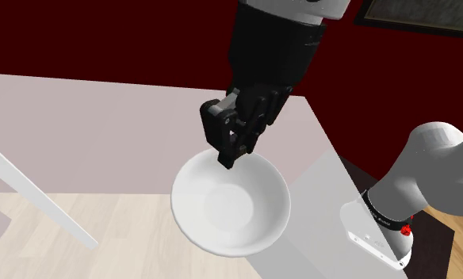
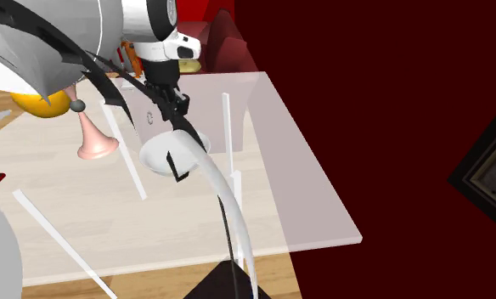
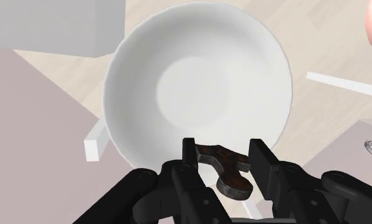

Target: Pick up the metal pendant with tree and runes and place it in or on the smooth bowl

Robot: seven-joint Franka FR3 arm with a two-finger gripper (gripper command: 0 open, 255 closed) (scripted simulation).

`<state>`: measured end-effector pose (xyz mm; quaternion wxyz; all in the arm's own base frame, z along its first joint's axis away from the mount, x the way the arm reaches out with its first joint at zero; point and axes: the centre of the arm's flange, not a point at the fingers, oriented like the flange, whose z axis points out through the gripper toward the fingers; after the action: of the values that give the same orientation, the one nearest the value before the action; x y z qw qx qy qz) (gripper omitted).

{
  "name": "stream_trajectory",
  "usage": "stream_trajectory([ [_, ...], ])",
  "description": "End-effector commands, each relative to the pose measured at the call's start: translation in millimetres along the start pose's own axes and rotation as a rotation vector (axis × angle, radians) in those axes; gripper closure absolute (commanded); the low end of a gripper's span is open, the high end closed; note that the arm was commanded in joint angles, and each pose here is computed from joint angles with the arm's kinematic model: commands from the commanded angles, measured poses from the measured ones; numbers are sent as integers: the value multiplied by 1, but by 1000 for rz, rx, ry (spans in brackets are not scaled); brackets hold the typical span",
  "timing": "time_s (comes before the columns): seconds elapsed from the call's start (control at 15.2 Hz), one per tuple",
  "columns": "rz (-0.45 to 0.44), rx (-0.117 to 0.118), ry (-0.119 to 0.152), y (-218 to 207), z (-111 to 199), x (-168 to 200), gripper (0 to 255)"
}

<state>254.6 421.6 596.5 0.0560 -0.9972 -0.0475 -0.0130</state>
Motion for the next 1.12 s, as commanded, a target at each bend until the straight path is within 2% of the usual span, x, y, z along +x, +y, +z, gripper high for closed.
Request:
stream_trajectory([
  [0.0,1,0,-1,-1,9,-11,255],
  [0.73,1,0,-1,6,66,-13,255],
  [1.06,1,0,-1,6,68,-13,255],
])
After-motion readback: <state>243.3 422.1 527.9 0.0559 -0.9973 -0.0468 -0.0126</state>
